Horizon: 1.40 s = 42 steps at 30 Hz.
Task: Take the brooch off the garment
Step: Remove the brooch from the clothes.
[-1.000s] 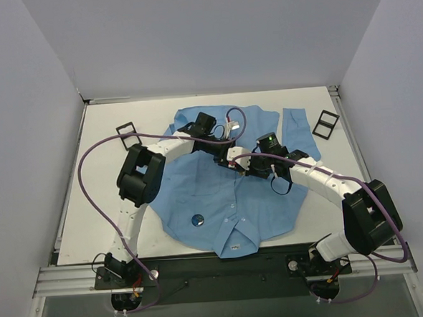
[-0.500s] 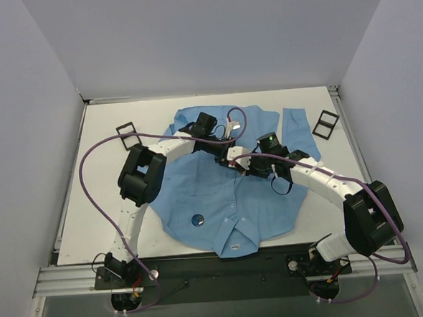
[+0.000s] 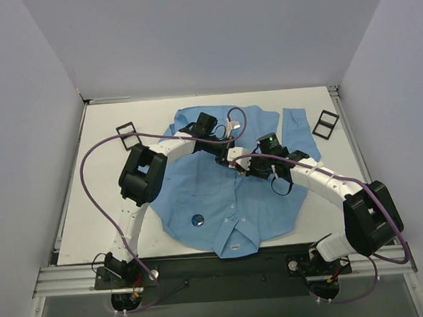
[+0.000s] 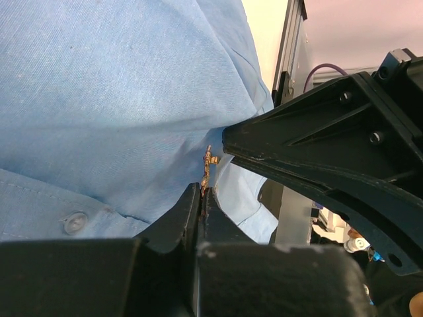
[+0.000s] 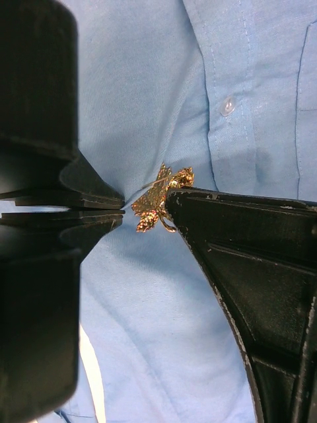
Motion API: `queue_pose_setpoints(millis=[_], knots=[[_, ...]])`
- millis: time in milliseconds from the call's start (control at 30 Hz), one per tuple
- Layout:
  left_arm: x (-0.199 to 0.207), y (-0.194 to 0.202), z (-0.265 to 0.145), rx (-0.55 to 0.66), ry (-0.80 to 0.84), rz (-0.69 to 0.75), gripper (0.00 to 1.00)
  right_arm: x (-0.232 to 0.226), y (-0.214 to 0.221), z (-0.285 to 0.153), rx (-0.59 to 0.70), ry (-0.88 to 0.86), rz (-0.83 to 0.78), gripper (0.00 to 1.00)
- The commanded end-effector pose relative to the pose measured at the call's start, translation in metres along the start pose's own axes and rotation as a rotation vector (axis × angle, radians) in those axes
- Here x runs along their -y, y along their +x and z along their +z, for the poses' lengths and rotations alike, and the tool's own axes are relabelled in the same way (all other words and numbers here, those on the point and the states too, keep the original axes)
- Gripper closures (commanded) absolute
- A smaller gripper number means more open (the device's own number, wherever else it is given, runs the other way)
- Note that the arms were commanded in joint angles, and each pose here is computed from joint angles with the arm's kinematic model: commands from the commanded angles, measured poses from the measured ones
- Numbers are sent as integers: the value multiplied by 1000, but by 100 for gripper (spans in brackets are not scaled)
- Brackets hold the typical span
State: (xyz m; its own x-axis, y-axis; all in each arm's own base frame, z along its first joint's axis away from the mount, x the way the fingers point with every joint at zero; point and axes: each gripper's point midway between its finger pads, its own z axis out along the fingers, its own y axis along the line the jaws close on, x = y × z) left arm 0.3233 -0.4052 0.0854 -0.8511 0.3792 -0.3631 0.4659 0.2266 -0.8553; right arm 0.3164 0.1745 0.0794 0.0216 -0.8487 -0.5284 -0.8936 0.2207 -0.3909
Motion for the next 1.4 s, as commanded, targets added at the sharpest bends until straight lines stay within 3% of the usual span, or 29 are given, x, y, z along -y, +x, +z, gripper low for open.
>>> queue_pose_setpoints(millis=[0, 67, 133, 167, 367, 567, 933, 1367], knots=[[14, -17, -1, 24, 35, 74, 100, 7, -12, -8, 35, 33, -21, 100], [15, -17, -2, 26, 34, 84, 100, 7, -12, -9, 29, 32, -3, 100], [18, -19, -4, 33, 31, 110, 100, 6, -15, -14, 30, 9, 12, 91], [22, -21, -6, 41, 29, 130, 100, 7, -18, -17, 38, 3, 21, 81], [48, -33, -21, 102, 18, 282, 100, 3, -48, -58, 201, -155, 146, 66], [72, -38, -32, 171, 20, 434, 100, 32, -73, -92, 357, -194, 297, 66], [104, -30, -31, 226, 100, 548, 100, 38, -80, -87, 535, -399, 486, 68], [111, -28, -29, 225, 135, 543, 100, 26, -68, -75, 507, -475, 500, 71]])
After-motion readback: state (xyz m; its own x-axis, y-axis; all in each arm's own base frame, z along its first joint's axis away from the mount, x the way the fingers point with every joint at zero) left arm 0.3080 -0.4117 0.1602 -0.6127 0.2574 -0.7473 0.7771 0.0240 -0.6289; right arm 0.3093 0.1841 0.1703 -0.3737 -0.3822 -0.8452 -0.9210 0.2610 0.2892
